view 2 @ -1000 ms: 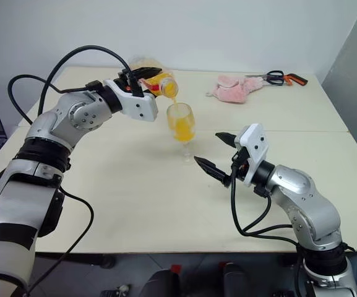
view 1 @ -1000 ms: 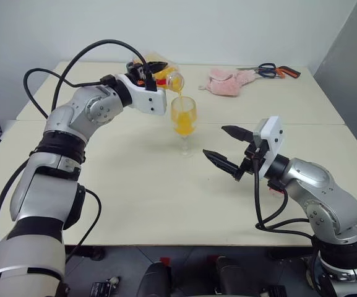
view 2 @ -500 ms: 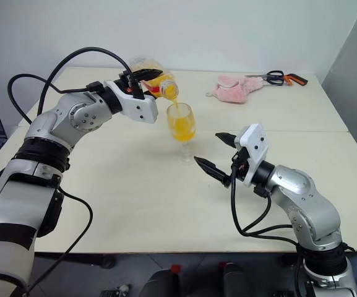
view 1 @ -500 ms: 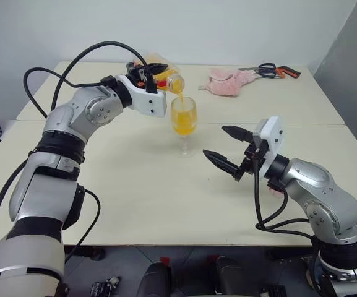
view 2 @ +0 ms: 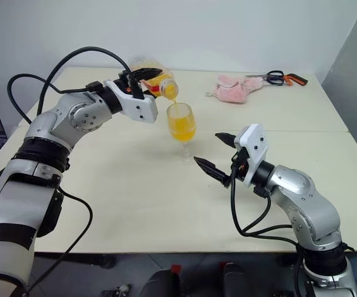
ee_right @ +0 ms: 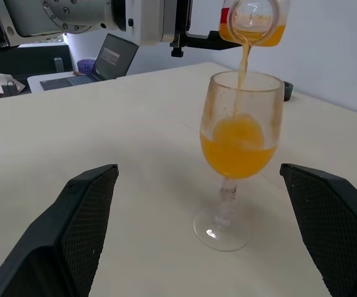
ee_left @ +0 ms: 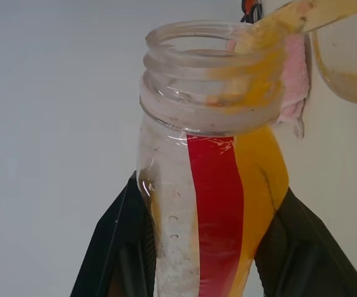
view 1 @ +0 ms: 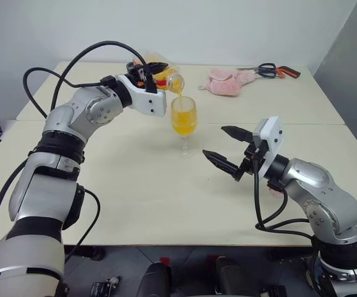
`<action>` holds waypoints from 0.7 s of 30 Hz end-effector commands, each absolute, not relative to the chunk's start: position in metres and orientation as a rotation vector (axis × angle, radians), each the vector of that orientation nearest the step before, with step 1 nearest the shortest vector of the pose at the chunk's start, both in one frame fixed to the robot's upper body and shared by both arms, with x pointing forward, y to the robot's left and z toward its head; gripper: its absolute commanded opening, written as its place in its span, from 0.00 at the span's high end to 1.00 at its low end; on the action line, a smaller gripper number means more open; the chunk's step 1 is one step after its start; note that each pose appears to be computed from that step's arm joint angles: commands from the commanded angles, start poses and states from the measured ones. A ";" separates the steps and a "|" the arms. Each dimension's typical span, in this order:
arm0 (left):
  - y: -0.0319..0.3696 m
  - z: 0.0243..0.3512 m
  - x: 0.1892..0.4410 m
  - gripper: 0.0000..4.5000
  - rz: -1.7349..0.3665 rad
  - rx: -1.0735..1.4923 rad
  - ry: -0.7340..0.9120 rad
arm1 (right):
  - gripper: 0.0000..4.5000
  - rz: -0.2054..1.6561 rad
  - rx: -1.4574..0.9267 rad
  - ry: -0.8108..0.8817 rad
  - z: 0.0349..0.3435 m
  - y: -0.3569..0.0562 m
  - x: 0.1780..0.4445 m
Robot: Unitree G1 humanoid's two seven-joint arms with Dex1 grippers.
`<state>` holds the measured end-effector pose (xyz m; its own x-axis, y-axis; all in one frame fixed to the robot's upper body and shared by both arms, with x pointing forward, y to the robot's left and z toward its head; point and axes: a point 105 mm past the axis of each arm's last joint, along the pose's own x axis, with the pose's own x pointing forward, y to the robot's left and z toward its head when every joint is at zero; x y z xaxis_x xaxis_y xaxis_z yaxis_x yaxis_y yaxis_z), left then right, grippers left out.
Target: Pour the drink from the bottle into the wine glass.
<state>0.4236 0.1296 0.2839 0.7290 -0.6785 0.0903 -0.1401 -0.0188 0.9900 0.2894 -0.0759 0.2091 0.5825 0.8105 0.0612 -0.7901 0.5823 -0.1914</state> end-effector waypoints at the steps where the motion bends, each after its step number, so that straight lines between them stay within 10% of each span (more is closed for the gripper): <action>1: 0.129 0.312 0.419 0.64 -0.427 1.570 -0.760 | 0.00 0.965 -0.152 -0.193 0.217 -0.072 0.284; 21: 0.128 0.312 0.419 0.64 -0.428 1.574 -0.761 | 0.00 0.959 -0.129 -0.223 0.224 -0.076 0.285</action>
